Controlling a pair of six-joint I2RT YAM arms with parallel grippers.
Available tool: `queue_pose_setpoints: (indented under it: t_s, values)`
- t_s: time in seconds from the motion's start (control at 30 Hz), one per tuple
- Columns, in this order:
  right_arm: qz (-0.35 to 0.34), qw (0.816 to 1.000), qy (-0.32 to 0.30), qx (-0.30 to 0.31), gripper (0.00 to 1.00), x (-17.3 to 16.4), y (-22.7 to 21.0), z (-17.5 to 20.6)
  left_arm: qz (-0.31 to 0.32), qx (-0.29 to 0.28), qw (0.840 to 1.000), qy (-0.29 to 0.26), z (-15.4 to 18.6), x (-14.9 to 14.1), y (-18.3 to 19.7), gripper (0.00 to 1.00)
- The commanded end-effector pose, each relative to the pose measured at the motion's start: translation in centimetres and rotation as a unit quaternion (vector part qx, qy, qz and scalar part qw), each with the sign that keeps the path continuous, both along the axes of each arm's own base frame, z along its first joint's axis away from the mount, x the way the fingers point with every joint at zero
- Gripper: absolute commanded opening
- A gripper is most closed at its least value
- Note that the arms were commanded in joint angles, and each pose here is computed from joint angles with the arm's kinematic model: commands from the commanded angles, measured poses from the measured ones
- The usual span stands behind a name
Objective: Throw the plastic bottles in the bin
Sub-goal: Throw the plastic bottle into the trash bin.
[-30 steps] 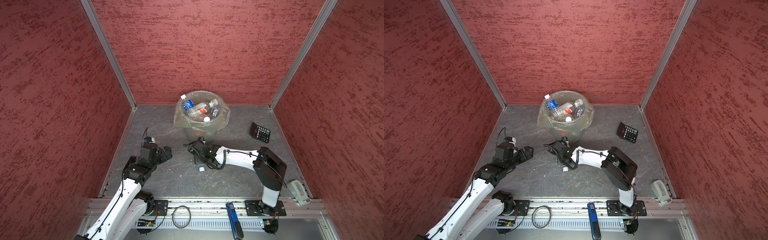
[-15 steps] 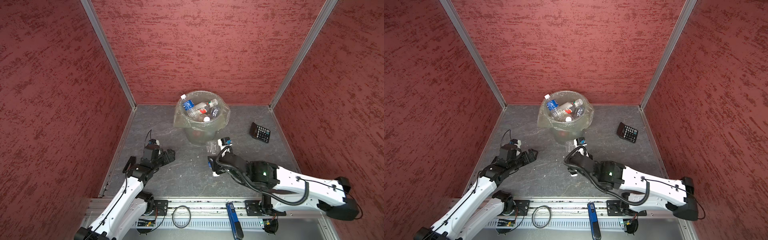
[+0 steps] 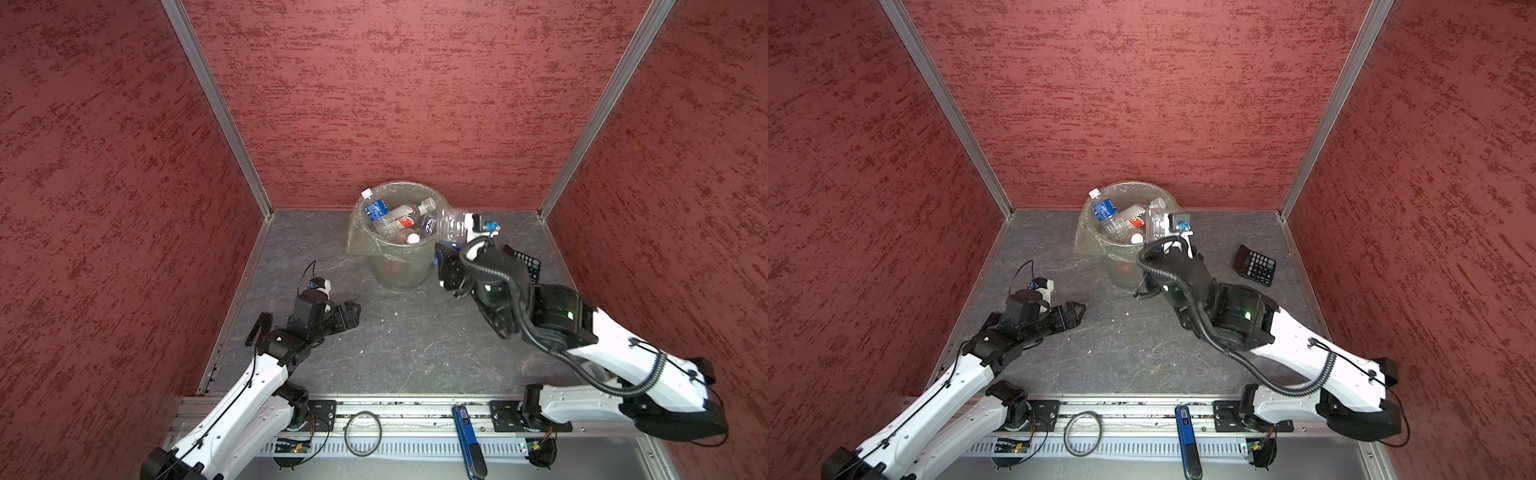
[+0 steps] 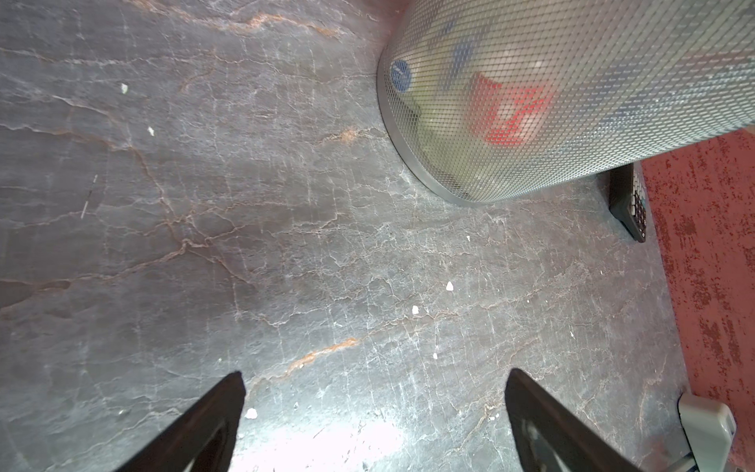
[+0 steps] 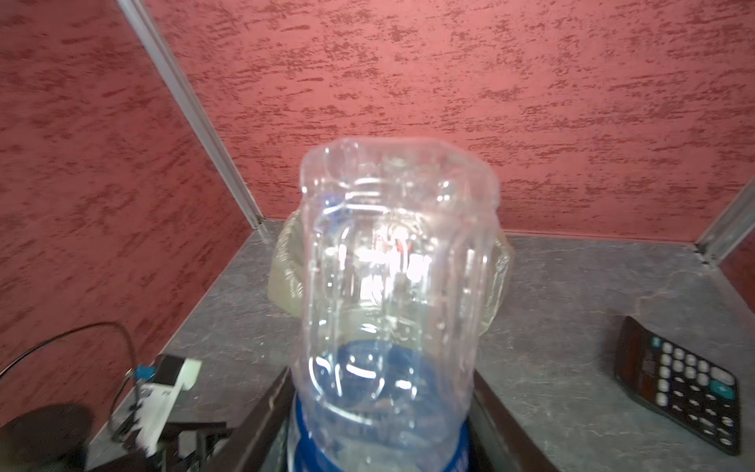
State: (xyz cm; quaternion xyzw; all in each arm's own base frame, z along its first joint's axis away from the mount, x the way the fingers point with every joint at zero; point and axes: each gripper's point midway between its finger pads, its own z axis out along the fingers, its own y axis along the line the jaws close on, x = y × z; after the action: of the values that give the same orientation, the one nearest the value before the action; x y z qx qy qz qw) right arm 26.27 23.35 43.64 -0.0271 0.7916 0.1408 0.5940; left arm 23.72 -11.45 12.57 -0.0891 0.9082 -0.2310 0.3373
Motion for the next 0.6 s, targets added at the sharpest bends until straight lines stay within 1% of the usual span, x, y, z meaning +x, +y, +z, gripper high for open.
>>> queue_pose_setpoints:
  t_s: [0.0,0.1,0.13,0.17,0.2,0.23,0.27,0.3,0.4,0.47,0.57]
  values:
    - [-0.011,0.999,-0.027,-0.02,0.56,5.9,0.7,2.4,0.0,-0.005,1.0,-0.018,0.7,0.4,-0.2,0.99]
    - [-0.02,0.999,-0.02,-0.033,0.66,13.0,2.7,2.5,0.001,-0.008,1.0,-0.016,0.5,0.4,-0.3,0.99]
    - [-0.021,0.999,-0.01,-0.037,0.74,15.5,3.4,2.0,0.001,-0.007,1.0,-0.014,0.6,0.4,-0.3,0.99]
    - [-0.023,0.999,0.001,-0.044,0.8,17.5,3.9,1.7,0.002,-0.006,1.0,-0.016,0.9,0.4,-0.3,0.99]
    - [-0.028,0.998,0.016,-0.049,0.81,18.9,4.1,1.2,0.004,-0.005,1.0,-0.018,1.2,0.4,-0.2,0.99]
    - [-0.03,0.998,0.025,-0.053,0.85,19.7,4.3,1.1,0.006,-0.002,1.0,-0.019,1.5,0.3,0.0,0.99]
    - [-0.028,0.998,0.017,-0.047,0.91,19.2,4.1,2.4,0.008,0.0,1.0,-0.023,2.0,0.2,0.2,0.99]
    - [-0.028,0.998,0.018,-0.048,0.94,19.2,4.1,2.3,0.01,0.0,1.0,-0.029,2.3,0.0,0.4,0.99]
    - [-0.043,0.998,0.024,-0.044,0.97,18.0,2.6,2.9,0.017,-0.002,0.999,-0.04,2.8,-0.4,0.8,1.0]
    - [-0.041,0.999,0.013,-0.031,0.98,16.1,1.8,4.9,0.014,-0.003,0.999,-0.039,2.6,-0.4,0.7,0.99]
    - [-0.042,0.999,-0.021,-0.028,0.99,13.2,0.9,8.2,0.011,0.001,0.999,-0.03,2.0,-0.1,0.4,1.0]
